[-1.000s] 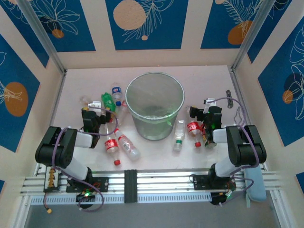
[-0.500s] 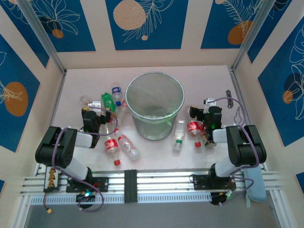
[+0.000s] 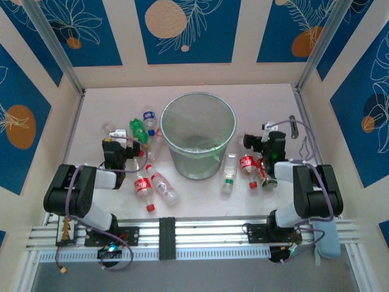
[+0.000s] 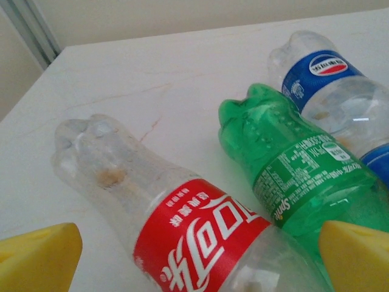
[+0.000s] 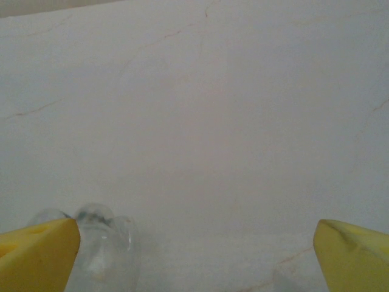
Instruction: Put the plastic bottles in the bin
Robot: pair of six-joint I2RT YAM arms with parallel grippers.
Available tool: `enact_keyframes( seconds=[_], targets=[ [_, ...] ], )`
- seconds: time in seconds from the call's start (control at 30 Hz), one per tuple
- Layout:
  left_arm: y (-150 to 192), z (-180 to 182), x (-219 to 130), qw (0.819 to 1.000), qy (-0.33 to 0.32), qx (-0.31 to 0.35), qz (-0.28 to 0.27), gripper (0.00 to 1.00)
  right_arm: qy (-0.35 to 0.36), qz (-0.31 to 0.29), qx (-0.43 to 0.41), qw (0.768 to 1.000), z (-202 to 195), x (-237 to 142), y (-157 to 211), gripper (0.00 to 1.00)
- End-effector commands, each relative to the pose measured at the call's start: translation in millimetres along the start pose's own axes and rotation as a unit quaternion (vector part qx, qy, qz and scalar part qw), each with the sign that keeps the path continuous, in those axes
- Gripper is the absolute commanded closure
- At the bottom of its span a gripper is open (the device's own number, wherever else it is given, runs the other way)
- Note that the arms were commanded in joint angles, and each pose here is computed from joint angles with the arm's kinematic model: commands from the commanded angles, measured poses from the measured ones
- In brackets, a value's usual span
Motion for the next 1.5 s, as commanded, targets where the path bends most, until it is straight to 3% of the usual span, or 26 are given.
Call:
enact_keyframes(
  seconds=[0.0, 0.1, 0.23, 0.33, 0.43, 0.67, 0.87, 1.0, 1.47],
  targets=[
    [-29, 13, -11, 0.997, -0.058, -0.033, -0.023, 0.0, -0.003, 0.031, 0.024, 0.999, -4, -19, -40, 0.01],
    [-62, 19, -29, 0.994, -0.095, -0.048, -0.033, 0.0, 0.007, 0.078, 0.037, 0.996, -5, -41, -59, 0.01],
    [-107, 27, -60, 0.986, -0.133, -0.095, 0.018, 0.0, 0.009, 0.179, 0.067, 0.981, -3, -71, -70, 0.01],
    [-141, 11, -80, 0.987, -0.043, -0.123, 0.094, 0.0, 0.014, 0.266, 0.106, 0.958, 1, -89, -67, 0.02],
    [-172, -15, -94, 0.97, 0.084, -0.154, 0.166, 0.02, 0.017, 0.344, 0.122, 0.931, 5, -100, -57, 0.12],
    [-231, -63, -130, 0.923, 0.272, -0.195, 0.191, 0.1, 0.008, 0.435, 0.131, 0.891, 9, -94, -24, 0.16],
    [-229, -110, -132, 0.899, 0.337, -0.163, 0.228, 0.12, 0.011, 0.462, 0.149, 0.874, 7, -81, -3, 0.21],
    [-216, -132, -124, 0.896, 0.342, -0.145, 0.243, 0.14, 0.021, 0.467, 0.155, 0.87, 2, -76, 1, 0.24],
    [-187, -144, -104, 0.89, 0.335, -0.144, 0.274, 0.21, 0.041, 0.494, 0.178, 0.85, -8, -58, 18, 0.23]
  ],
)
Point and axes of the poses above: each hand's point on the last joint's axis, 136 mm out from that joint toward the fingers, its own x axis out along the fingers, its own z axis along the line the jaws close on, y = z × x, the point moved 9 cm from there along -x, back along the fingers, and after that the axes turned 8 degrees about -x, right-handed, at the moved point
